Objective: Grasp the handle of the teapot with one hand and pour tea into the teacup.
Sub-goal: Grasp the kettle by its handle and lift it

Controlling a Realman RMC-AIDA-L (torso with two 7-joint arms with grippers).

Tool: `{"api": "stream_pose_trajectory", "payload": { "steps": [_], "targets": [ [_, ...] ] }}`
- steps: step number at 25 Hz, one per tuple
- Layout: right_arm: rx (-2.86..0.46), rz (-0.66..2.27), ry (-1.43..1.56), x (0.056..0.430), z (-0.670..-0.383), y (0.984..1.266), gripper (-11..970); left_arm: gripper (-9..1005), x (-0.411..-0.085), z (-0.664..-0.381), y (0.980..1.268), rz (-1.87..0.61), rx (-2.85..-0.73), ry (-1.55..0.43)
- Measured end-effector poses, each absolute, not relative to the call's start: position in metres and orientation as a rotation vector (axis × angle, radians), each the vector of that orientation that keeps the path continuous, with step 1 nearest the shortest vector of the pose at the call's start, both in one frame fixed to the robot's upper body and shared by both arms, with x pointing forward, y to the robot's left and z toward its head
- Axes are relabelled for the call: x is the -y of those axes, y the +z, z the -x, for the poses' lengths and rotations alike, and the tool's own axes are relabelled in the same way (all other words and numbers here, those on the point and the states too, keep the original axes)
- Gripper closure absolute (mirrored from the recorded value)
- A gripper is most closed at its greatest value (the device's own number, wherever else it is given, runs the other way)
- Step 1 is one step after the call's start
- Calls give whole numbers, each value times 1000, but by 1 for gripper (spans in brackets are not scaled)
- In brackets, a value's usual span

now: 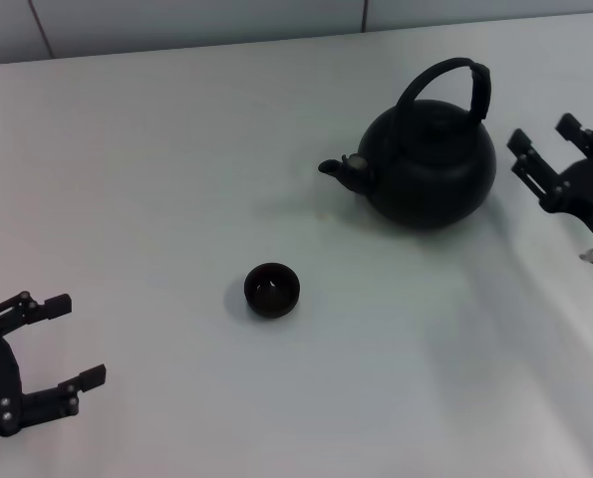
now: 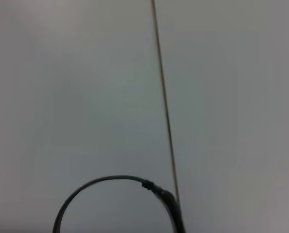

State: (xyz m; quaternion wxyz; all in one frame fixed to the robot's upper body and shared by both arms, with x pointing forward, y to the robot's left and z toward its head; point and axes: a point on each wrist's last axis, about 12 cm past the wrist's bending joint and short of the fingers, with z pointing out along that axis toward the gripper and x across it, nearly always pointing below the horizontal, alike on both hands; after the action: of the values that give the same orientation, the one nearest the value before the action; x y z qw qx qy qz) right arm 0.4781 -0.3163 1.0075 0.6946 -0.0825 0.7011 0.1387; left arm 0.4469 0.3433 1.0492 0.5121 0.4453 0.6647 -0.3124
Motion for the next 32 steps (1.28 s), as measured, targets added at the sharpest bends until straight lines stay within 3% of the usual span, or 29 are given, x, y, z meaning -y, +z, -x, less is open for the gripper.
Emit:
{"api": "stream_pose_trajectory", "payload": {
  "steps": [13, 30, 32],
  "targets": [
    [-1647, 261, 348, 314, -529, 1022, 286, 150, -345, -443, 1048, -1050, -1602, -753],
    [-1686, 282, 337, 309, -546, 1025, 338, 150, -345, -442, 1048, -1047, -1599, -756],
    [-1686, 296, 342, 307, -547, 1025, 379, 150, -345, -442, 1049, -1046, -1598, -755]
  ]
}}
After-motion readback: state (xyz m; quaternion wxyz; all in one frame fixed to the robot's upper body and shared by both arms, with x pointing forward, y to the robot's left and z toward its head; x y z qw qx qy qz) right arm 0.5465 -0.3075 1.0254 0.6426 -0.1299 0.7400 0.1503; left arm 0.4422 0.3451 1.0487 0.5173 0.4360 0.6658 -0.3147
